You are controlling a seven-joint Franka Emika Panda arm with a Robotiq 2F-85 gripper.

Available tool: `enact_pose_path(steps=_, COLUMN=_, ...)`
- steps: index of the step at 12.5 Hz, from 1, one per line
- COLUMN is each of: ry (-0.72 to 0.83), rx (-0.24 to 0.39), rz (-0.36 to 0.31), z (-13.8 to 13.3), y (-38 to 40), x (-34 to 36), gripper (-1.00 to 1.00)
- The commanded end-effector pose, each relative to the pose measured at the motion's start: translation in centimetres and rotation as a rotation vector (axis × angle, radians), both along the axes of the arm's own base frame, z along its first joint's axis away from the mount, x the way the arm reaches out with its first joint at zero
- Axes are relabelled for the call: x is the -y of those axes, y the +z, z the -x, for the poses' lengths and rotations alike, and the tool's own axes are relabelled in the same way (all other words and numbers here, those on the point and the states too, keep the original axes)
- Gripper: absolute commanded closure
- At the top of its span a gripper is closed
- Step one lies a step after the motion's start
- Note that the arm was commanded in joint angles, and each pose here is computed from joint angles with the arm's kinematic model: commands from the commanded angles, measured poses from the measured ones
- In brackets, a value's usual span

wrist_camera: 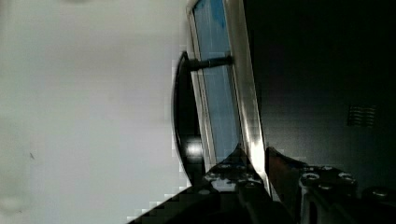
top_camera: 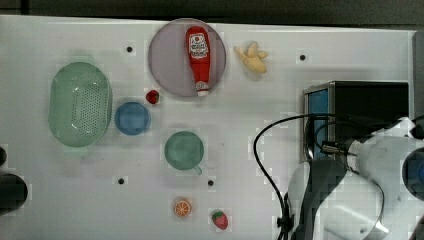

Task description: Flap open oven.

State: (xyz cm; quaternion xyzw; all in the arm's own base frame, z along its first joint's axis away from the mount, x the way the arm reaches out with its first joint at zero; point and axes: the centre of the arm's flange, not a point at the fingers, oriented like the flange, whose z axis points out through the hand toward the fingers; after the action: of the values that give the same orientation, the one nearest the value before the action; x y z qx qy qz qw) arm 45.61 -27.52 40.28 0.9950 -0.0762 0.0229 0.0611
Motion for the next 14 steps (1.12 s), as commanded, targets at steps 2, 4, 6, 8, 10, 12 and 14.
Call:
enact_pose_path(steps=2, ry=0.103, rx=-0.021, rz=0.017, z=-1.2, y=-3.6, x=-0.3, gripper=0.65)
enact_pose_path(steps=4, ry=0.112, rx=-0.024, rz=0.025, z=-1.6, y=-5.1, x=-0.4, gripper=0.65)
enact_pose_path(steps=6, ry=0.117, rx=-0.038, rz=0.024, z=-1.9, y=-6.2, x=-0.7, gripper=0.65)
enact_pose_path(steps=8, ry=0.112, rx=-0.055, rz=0.017, z=-1.8, y=-7.1, x=-0.9, gripper=0.65)
enact_pose_path(steps=10, ry=0.12, rx=-0.07, rz=0.013, z=-1.8, y=-8.0, x=-1.4, gripper=0.65)
enact_pose_path(steps=12, ry=0.119, rx=-0.066, rz=0.022, z=-2.2, y=-8.6, x=-1.8, gripper=0.65)
enact_pose_path(steps=14, ry=0.122, rx=-0.077, rz=0.036, z=-2.7, y=-9.1, x=-3.2, gripper=0.65)
